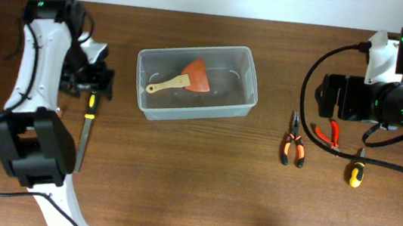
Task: Pack container
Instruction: 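Lower the left gripper and grasp the yellow-black file handle, then move the file into the container and open the left gripper, then grasp the socket bit strip with the left gripper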
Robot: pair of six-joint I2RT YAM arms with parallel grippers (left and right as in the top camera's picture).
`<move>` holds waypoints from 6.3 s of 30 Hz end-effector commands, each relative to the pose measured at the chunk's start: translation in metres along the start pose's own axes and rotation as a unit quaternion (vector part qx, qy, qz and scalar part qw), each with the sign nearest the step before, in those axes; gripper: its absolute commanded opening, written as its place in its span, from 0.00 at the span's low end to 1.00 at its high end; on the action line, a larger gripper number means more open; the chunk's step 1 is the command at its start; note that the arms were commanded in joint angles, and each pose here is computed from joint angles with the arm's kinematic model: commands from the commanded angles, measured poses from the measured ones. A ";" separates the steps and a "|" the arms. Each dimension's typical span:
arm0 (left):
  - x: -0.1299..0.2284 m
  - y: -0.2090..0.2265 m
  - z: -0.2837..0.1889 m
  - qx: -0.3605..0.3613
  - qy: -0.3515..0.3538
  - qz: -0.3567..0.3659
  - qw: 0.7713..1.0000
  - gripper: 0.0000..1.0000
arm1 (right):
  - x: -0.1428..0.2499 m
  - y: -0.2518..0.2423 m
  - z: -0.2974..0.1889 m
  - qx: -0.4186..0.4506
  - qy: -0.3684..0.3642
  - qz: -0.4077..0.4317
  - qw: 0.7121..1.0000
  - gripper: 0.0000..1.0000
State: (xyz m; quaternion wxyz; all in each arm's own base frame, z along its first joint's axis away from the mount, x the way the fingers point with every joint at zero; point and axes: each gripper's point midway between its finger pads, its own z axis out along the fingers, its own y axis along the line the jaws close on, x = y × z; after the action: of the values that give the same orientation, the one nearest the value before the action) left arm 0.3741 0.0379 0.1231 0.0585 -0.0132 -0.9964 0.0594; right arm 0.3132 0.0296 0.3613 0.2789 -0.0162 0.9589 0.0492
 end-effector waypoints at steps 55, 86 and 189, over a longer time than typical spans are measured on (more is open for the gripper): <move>-0.020 0.058 0.135 -0.063 -0.021 -0.013 0.998 0.18 | 0.002 -0.003 0.002 0.005 0.007 -0.002 1.000 0.99; -0.037 -0.121 -0.137 -0.160 -0.280 0.395 0.860 0.02 | 0.002 -0.001 0.002 0.001 0.007 -0.002 1.000 0.99; 0.021 0.147 0.104 -0.094 0.027 0.025 0.995 0.89 | 0.020 -0.002 0.001 0.003 0.044 0.000 0.999 0.99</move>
State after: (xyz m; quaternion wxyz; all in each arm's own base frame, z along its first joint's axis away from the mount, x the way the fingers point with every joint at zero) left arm 0.3474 0.1687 -0.0004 0.0882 -0.0439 -0.9948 -0.0260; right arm 0.2974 0.0288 0.3514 0.2415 -0.0153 0.9691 0.0479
